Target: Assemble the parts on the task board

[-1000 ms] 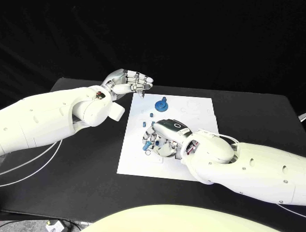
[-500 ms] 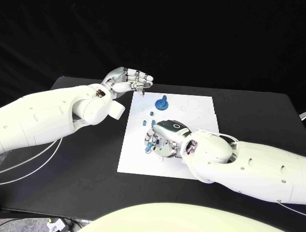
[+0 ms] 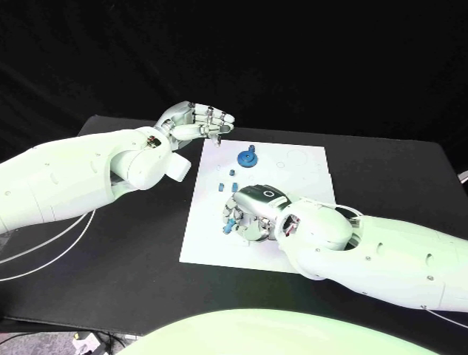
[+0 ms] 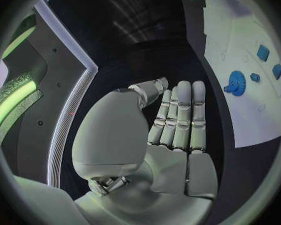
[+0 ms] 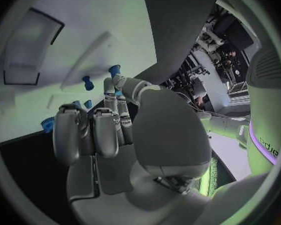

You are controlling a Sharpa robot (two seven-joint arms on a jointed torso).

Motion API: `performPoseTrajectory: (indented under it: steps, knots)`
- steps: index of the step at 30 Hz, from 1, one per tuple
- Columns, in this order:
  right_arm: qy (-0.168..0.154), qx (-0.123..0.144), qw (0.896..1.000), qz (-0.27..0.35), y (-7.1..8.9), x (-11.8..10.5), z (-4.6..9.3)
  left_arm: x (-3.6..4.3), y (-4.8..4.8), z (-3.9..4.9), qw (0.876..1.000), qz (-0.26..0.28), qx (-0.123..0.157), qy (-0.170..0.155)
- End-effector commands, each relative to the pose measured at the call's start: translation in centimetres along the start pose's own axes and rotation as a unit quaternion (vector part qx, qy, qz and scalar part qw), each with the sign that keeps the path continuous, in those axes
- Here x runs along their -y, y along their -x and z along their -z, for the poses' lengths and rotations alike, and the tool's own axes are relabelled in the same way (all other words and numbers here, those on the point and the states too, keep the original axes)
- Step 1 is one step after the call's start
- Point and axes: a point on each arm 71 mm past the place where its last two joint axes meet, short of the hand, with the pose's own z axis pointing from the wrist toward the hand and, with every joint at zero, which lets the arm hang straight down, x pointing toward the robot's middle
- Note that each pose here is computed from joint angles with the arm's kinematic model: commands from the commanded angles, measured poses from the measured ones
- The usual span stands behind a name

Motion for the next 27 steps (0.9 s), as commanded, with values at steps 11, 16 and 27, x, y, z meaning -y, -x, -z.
performPoseTrajectory:
  steps: [11, 16, 27]
  knots:
    - [-0.004, -0.021, 1.0, 0.016, -0.64, -0.41, -0.19, 0.13, -0.17, -0.01, 1.0, 0.005, -0.006, -0.003]
    - [0.002, -0.024, 1.0, 0.009, -0.76, -0.68, -0.27, 0.13, -0.18, -0.01, 1.0, 0.005, -0.006, -0.003]
    - [-0.007, -0.015, 1.0, -0.002, -0.7, -0.4, -0.2, 0.13, -0.16, 0.01, 1.0, 0.005, -0.006, -0.003]
